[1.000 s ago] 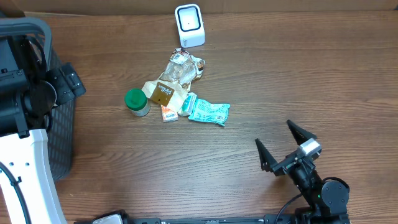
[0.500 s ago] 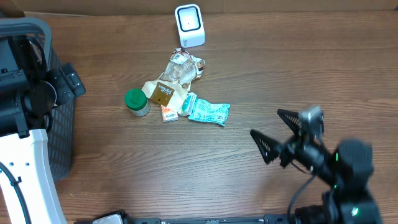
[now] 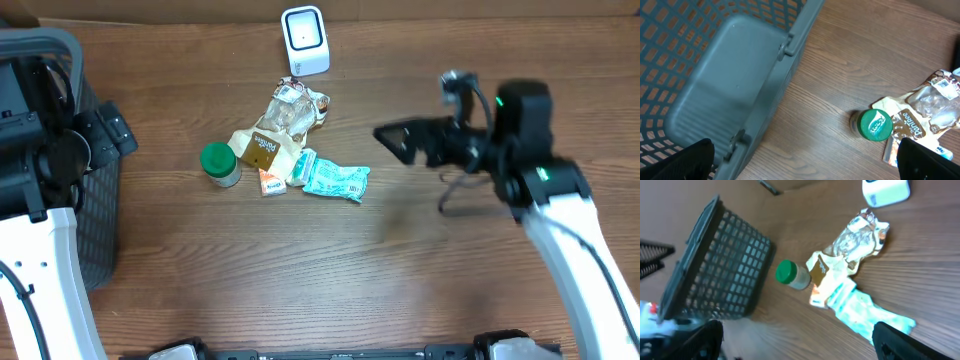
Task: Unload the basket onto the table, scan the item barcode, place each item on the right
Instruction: 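Reach the right gripper toward the clear Pantree bread bag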
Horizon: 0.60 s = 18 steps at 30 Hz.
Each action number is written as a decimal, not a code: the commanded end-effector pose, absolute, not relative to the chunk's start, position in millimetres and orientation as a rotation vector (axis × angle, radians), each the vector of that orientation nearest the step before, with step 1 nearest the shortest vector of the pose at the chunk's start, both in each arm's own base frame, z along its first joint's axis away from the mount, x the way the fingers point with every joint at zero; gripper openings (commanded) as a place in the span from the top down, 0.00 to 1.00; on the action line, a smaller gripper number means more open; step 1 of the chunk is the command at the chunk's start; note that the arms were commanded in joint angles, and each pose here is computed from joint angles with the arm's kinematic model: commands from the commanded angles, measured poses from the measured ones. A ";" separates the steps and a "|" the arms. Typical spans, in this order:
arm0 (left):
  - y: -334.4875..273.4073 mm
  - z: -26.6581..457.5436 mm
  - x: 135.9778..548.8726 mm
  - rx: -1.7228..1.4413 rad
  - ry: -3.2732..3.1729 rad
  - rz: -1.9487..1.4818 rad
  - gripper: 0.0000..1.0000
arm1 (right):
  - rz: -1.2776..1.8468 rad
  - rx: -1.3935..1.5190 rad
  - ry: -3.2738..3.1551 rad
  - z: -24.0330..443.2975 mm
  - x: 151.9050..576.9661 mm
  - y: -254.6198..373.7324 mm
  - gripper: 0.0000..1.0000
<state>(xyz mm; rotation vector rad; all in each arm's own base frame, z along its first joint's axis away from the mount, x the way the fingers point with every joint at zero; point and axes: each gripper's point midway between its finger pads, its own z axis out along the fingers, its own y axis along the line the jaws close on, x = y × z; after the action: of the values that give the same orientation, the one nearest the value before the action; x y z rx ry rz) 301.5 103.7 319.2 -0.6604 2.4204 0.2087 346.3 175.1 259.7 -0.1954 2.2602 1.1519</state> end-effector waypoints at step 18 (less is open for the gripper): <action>104.0 326.7 299.6 -0.673 2.393 0.199 0.01 | 1.075 0.084 2.611 110.6 455.0 284.3 0.14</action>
<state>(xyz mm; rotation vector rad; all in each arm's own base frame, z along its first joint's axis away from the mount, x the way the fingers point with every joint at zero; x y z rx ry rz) 301.4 103.6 319.1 -0.6604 2.4212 0.2083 449.3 275.2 117.8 0.0643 2.6136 1.0701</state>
